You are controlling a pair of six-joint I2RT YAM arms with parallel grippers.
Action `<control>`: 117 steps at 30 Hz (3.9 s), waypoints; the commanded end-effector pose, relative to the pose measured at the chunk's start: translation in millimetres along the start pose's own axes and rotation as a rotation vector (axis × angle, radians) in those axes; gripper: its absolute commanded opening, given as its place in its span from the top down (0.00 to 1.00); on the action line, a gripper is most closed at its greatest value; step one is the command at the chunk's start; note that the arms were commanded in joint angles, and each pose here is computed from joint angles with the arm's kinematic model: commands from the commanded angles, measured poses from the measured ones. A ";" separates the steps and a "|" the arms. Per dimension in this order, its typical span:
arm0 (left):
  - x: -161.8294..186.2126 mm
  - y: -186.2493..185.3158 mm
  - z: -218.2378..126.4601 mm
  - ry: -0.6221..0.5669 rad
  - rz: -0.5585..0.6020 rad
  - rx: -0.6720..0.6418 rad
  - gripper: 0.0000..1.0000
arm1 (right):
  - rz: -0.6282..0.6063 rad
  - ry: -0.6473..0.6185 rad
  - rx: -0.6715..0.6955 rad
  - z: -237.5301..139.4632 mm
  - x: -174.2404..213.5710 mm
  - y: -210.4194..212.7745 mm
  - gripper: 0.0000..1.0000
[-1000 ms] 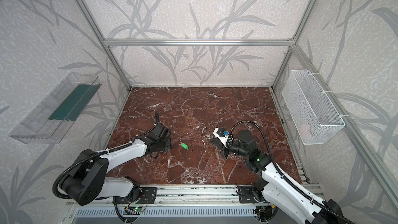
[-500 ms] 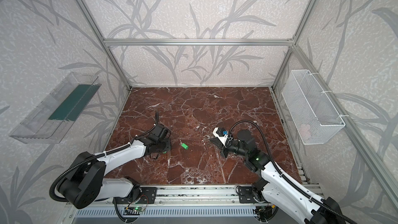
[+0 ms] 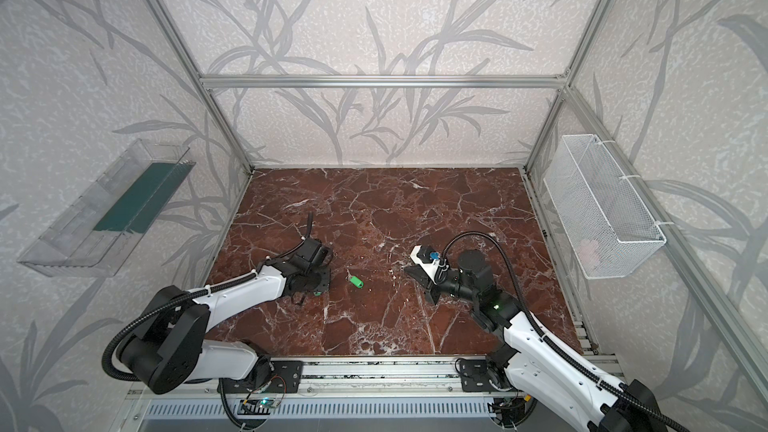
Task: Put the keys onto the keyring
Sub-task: 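Close the left gripper on the green key tag's ring and lift it, then carry the key with the left gripper toward the ring held by the right gripper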
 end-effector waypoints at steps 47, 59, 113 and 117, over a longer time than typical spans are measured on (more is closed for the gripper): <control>-33.2 -43.3 -2.1 -0.072 0.186 0.130 0.77 | -0.001 -0.011 0.024 0.5 -1.0 0.0 1.00; -22.8 -44.3 1.9 -0.045 0.259 0.104 0.80 | -0.004 -0.004 0.018 3.6 -0.4 -1.1 1.00; -28.2 -52.4 -4.2 -0.093 0.329 0.147 0.98 | -0.007 0.008 0.022 2.7 -0.2 -1.0 1.00; -27.8 -53.6 -20.2 -0.146 0.389 0.220 1.00 | -0.018 0.021 0.026 3.2 -0.6 -1.9 1.00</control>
Point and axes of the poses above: each gripper's point midway between its finger pads, its own z axis out along the fingers, its own y axis along the line the jaws close on, x = y × z, the point moved 9 cm from there along -z, back along the fingers, and after that the axes turned 1 degree about z, right-handed, at the moved point
